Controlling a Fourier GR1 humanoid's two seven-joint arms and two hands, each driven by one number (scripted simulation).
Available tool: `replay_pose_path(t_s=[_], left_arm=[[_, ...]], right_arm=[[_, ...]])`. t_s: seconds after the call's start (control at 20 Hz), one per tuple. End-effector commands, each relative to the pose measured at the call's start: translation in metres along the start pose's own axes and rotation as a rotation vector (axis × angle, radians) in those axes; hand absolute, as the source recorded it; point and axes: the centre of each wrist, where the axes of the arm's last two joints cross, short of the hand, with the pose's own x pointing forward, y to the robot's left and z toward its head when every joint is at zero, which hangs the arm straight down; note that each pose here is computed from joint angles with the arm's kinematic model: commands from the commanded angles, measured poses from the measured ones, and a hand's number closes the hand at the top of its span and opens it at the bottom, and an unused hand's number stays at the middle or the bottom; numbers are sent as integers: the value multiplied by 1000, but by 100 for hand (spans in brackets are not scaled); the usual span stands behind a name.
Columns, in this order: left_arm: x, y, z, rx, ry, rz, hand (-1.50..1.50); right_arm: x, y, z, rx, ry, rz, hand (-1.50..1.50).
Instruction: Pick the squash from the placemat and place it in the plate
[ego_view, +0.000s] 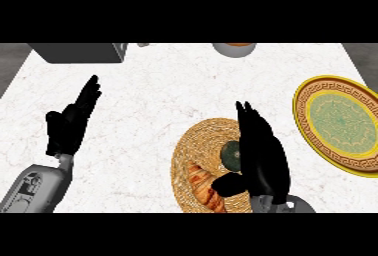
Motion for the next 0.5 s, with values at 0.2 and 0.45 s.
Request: replay_pose_path(t_s=[0.2,0.45], left_arm=[[-2,-8,3,10,-10,5,0],[-3,1,-2,19,-30,-19,0]], right_arm=[[0,-3,-16,104,149,57,-150],[-22,38,-20,184,203,134,-150]])
